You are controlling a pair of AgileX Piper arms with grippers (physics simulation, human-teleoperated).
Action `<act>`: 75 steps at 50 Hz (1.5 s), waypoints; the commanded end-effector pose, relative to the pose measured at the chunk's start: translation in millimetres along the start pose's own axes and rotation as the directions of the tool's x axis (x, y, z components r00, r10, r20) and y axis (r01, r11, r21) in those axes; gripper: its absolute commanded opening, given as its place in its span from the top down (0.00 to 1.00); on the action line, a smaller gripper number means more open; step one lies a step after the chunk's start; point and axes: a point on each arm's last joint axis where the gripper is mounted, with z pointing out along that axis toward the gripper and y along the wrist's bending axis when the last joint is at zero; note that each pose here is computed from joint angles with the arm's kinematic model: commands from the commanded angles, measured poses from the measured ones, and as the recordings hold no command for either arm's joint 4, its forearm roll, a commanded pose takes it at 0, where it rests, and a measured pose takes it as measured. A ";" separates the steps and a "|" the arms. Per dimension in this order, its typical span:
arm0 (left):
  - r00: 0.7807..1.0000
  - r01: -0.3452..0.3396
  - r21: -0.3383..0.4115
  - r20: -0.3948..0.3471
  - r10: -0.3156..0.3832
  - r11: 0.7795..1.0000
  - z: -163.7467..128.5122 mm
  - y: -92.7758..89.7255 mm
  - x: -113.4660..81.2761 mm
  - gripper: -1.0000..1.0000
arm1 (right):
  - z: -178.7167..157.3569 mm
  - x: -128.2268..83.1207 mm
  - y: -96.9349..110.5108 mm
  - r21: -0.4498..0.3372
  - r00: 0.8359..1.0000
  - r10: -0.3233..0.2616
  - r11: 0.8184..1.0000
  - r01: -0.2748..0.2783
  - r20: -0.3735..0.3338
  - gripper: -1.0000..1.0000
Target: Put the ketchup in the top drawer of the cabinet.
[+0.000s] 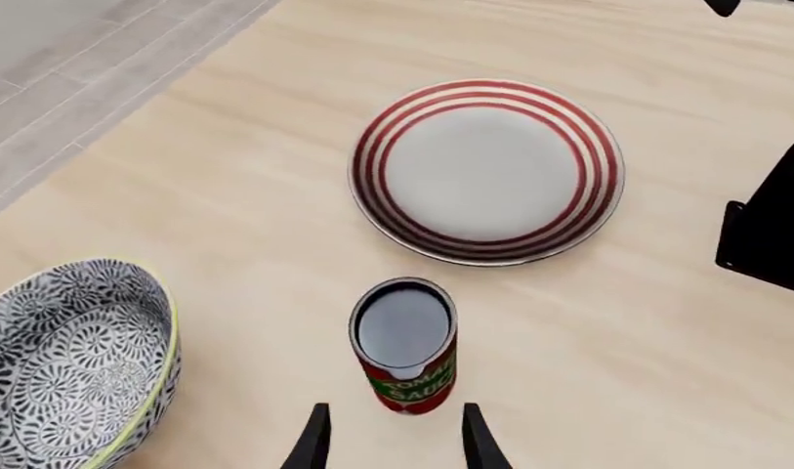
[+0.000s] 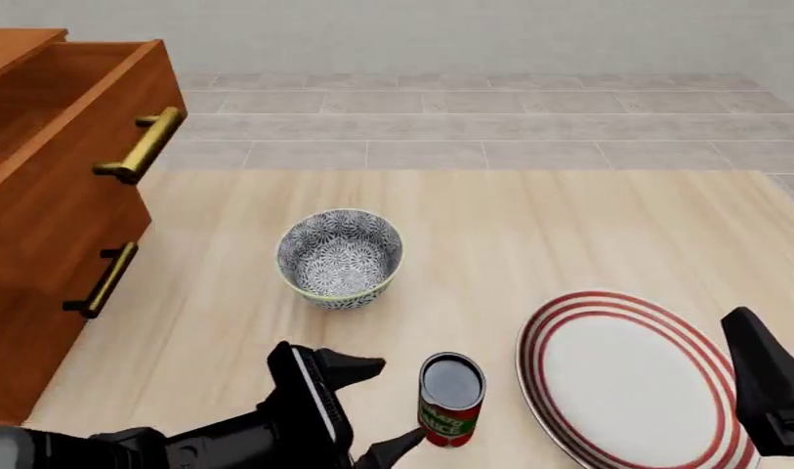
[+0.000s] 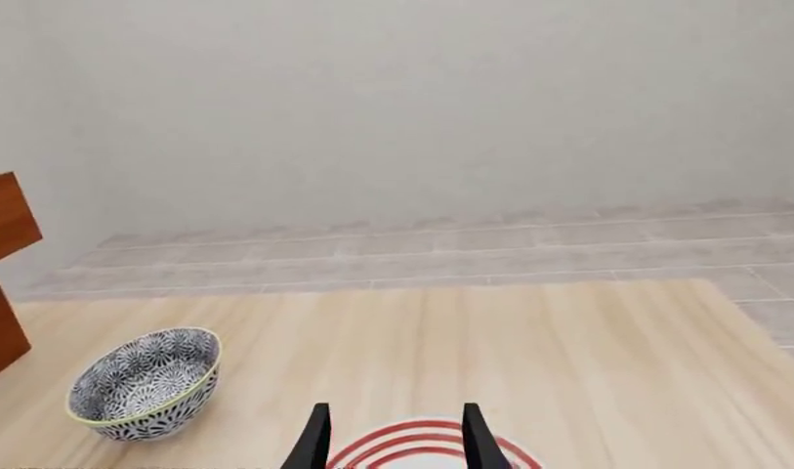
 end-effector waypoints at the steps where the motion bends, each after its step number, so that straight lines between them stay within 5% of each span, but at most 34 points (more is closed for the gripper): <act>1: 1.000 -0.007 0.024 -0.015 0.008 1.000 19.1 -6.1 0.4 0.00 | 0.1 1.1 0.2 -0.006 1.000 0.002 1.000 -0.002 -0.004 0.00; 60: 0.999 0.012 0.007 -0.053 -0.011 1.000 64.4 -2.0 12.7 0.00 | 0.7 11.0 0.2 -0.021 1.000 0.012 1.000 -0.012 -0.024 0.00; 63: 0.998 0.011 0.009 -0.057 -0.010 1.000 68.1 -2.5 12.6 0.00 | 0.9 10.4 0.2 -0.021 0.999 -0.032 0.999 0.032 -0.034 0.00; 75: 0.999 0.010 0.026 -0.040 -0.009 1.000 71.7 -7.0 -1.4 0.00 | 0.9 11.3 0.3 -0.023 0.999 0.003 1.000 -0.004 -0.034 0.00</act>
